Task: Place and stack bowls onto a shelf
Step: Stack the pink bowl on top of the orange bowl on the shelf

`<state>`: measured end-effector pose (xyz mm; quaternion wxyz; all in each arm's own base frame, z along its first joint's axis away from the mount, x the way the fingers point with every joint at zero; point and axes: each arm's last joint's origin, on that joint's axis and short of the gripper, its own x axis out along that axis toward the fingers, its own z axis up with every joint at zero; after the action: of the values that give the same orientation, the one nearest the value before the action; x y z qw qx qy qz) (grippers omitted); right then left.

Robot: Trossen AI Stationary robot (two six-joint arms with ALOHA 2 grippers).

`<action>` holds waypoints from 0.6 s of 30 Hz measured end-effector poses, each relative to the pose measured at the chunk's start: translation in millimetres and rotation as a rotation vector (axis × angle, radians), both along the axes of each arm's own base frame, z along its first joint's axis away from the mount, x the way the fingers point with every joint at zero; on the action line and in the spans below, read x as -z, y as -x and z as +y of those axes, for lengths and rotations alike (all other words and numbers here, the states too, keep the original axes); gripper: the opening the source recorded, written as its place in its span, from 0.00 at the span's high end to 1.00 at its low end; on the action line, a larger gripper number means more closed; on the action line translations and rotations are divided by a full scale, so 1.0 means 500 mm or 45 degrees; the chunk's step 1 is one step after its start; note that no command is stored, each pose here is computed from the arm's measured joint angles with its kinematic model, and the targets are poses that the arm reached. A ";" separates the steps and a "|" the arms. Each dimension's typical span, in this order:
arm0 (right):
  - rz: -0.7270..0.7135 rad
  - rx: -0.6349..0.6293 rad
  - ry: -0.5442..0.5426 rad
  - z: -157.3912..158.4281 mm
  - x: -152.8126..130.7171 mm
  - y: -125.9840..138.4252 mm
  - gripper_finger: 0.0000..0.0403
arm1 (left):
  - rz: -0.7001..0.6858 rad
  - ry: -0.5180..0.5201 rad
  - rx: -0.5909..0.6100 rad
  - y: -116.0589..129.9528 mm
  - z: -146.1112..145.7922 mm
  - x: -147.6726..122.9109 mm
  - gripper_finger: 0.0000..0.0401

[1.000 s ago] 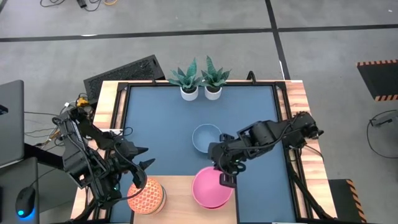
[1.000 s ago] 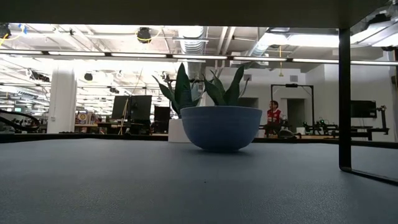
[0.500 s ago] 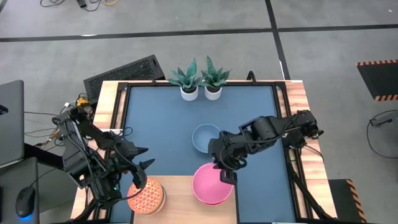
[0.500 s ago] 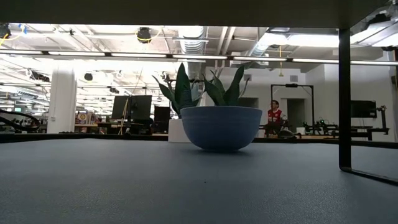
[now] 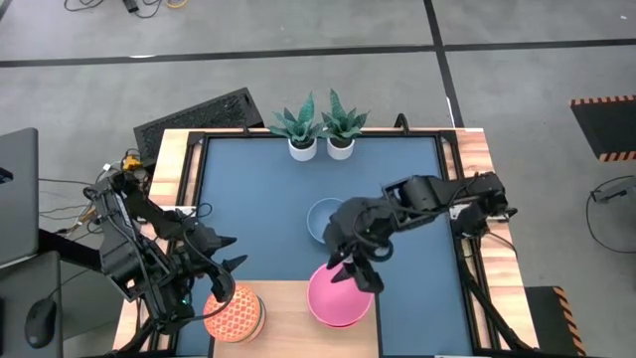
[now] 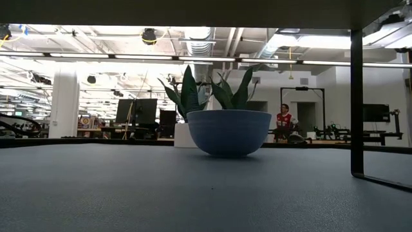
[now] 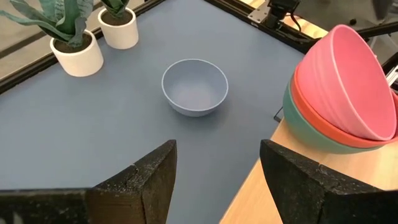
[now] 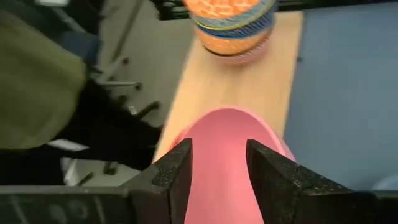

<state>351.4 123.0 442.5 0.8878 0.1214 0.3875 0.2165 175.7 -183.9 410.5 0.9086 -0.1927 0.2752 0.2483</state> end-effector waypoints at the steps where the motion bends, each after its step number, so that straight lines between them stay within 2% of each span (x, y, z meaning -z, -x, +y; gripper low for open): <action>1: -0.006 -0.025 -0.018 -0.004 -0.002 -0.001 0.57 | -0.001 0.002 -0.002 0.000 0.000 0.000 0.46; 7: 0.022 -0.072 -0.046 -0.040 0.012 -0.015 0.60 | -0.002 0.003 -0.003 0.000 0.000 0.000 0.46; 14: 0.184 -0.089 -0.095 -0.073 0.087 -0.043 0.61 | -0.006 0.012 -0.012 -0.001 -0.001 0.001 0.46; 18: 0.233 -0.095 -0.127 -0.084 0.111 -0.050 0.61 | -0.008 0.016 -0.015 -0.001 -0.001 0.001 0.46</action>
<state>376.6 80.8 387.1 0.8331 0.1700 0.4598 0.2562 176.1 -184.4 410.2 0.9067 -0.2009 0.2727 0.2514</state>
